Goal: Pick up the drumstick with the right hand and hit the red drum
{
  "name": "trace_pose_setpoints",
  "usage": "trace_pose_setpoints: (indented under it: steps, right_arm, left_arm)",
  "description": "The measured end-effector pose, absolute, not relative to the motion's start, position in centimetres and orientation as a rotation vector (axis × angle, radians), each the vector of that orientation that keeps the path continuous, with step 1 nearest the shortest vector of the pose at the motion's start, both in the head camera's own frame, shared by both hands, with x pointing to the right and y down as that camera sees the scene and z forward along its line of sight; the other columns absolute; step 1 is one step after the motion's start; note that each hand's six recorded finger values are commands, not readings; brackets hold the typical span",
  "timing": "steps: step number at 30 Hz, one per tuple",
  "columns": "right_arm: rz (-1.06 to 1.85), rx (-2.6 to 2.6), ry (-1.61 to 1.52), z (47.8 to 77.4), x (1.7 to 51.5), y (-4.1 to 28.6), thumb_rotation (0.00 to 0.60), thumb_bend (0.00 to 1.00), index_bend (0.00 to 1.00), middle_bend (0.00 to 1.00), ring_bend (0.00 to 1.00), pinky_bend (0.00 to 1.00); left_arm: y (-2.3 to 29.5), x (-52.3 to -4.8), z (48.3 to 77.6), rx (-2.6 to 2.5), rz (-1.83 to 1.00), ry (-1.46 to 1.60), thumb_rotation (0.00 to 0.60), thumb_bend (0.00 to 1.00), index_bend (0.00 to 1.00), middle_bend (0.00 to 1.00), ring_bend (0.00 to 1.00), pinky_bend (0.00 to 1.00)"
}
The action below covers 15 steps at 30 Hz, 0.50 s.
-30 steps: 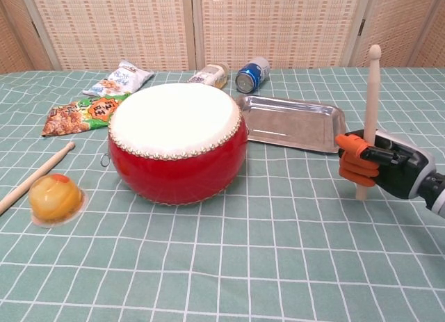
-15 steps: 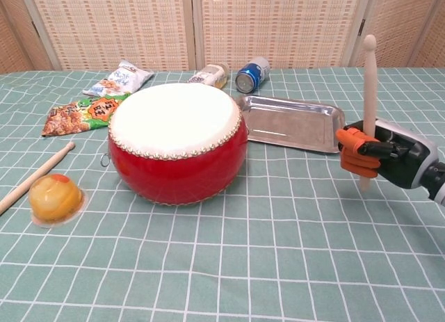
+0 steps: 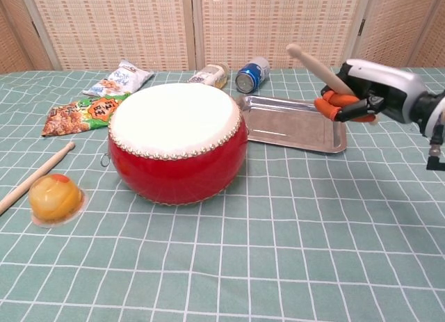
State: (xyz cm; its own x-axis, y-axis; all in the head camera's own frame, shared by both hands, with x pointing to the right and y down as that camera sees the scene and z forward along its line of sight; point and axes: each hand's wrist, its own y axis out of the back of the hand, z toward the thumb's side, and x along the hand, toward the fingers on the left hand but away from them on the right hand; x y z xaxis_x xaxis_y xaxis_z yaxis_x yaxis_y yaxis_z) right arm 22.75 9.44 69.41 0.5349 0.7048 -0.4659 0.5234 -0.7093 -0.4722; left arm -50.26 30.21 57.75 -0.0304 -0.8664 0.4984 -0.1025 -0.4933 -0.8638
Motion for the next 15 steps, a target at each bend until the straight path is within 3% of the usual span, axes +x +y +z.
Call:
trace_pose_setpoints:
  steps: [15]
  right_arm:
    - [1.212, -1.887, -0.548, 67.5, 14.7, 3.2, 0.600, 0.71, 1.00, 1.00, 1.00, 1.00]
  left_arm:
    - [30.3, -50.4, 57.3, -1.625, -1.582, 1.037, 0.600, 0.33, 0.03, 0.05, 0.00, 0.00]
